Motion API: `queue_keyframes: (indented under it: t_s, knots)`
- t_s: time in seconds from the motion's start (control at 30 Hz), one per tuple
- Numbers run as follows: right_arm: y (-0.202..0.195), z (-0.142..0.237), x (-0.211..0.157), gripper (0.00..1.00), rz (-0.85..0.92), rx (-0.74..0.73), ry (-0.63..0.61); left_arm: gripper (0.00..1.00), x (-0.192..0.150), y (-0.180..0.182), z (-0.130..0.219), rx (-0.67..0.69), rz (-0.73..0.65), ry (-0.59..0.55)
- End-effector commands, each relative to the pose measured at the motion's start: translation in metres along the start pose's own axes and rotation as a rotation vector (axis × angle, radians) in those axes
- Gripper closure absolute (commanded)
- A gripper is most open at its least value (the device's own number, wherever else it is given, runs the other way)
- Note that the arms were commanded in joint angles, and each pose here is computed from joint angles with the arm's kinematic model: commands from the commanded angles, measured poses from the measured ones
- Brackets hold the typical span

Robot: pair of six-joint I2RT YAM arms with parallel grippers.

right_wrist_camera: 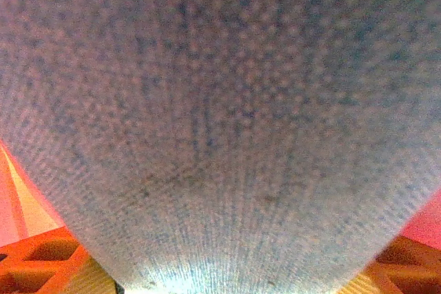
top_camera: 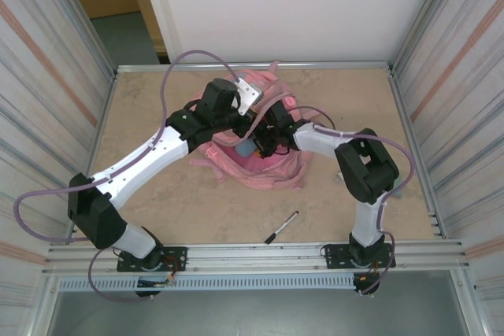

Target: Pack the student bag

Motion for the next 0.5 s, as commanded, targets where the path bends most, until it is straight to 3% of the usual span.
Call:
queue_keyframes:
  t_s: [0.0,0.47]
  knots:
    - [0.047,-0.008,0.022,0.43,0.011,0.168,-0.028,1.00,0.058,-0.037,0.044,-0.163,-0.043,-0.233]
    - [0.044,0.045,0.009,0.45,0.029,0.178,-0.006,1.00,0.045,-0.009,0.031,-0.044,-0.071,-0.236]
Point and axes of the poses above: each hand's point on the last joint's axis, 136 mm out from that joint toward the fingers, its own z axis back along the fingers, its own y axis along the line the jaws close on, x = y × z, the point moved 3 cm from there along z, back along the fingers, and after that the axes turned 12 degrees about z, right-handed, at the moved point
